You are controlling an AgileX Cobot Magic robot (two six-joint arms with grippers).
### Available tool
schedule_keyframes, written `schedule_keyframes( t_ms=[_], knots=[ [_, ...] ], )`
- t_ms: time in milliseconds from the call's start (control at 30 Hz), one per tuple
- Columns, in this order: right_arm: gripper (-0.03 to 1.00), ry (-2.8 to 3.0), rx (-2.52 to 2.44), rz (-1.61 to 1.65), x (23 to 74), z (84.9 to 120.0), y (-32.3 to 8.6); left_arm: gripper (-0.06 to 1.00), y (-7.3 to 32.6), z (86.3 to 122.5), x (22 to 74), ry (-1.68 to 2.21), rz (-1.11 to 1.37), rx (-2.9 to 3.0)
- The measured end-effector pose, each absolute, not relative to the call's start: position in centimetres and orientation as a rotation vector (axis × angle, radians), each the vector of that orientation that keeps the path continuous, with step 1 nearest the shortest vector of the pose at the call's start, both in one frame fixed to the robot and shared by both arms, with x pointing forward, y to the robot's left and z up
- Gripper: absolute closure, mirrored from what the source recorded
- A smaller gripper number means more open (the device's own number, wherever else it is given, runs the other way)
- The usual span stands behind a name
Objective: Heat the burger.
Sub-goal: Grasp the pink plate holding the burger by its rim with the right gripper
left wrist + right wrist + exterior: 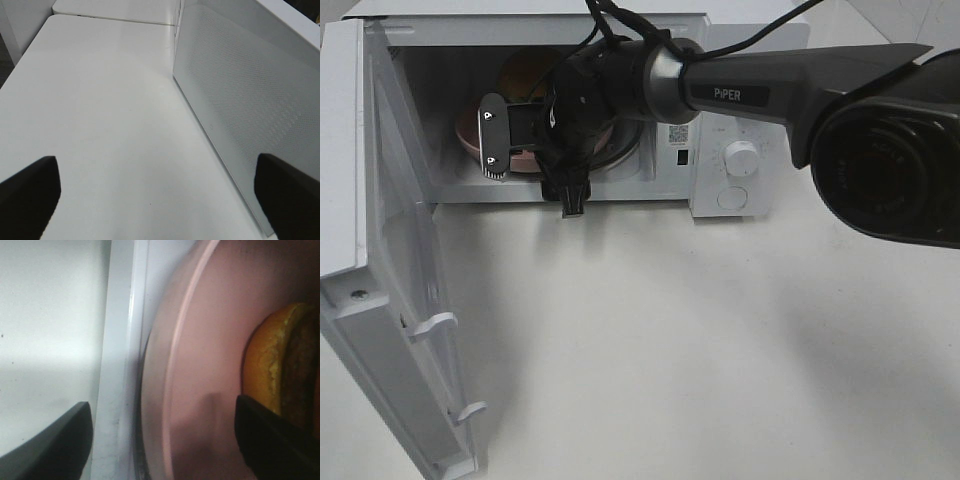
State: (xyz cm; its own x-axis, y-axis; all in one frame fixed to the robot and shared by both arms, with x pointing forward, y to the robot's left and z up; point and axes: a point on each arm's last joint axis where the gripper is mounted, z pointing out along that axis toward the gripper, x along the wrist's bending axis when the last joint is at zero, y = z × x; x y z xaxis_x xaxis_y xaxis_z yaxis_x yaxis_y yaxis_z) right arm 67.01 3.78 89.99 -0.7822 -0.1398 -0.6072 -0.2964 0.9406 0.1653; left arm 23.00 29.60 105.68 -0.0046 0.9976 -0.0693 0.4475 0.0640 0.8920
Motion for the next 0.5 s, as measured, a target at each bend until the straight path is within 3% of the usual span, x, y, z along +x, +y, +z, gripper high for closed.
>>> schedule_keyframes(
  t_ms=[267,300,367,400,433,500],
  knots=[
    [0.26,2.474,-0.288,0.369,66.91,90.03,4.02,-0.03,29.60,105.68,23.00,1.563,0.893,1.491],
    [0.33,2.474,-0.288,0.369,66.91,90.03,4.02,-0.03,29.60,105.68,23.00,1.563,0.893,1.491],
    [0.37,2.474,-0.288,0.369,66.91,90.03,4.02,-0.03,29.60,105.68,23.00,1.563,0.893,1.491],
    [0.50,2.476,-0.284,0.373,66.89,90.03,4.04,-0.03,29.60,105.68,23.00,1.563,0.893,1.491],
    [0.50,2.476,-0.284,0.373,66.89,90.03,4.04,-0.03,29.60,105.68,23.00,1.563,0.893,1.491],
    [0.69,2.495,-0.266,0.384,66.77,89.95,4.05,-0.03,29.60,105.68,23.00,1.563,0.893,1.491]
  ],
)
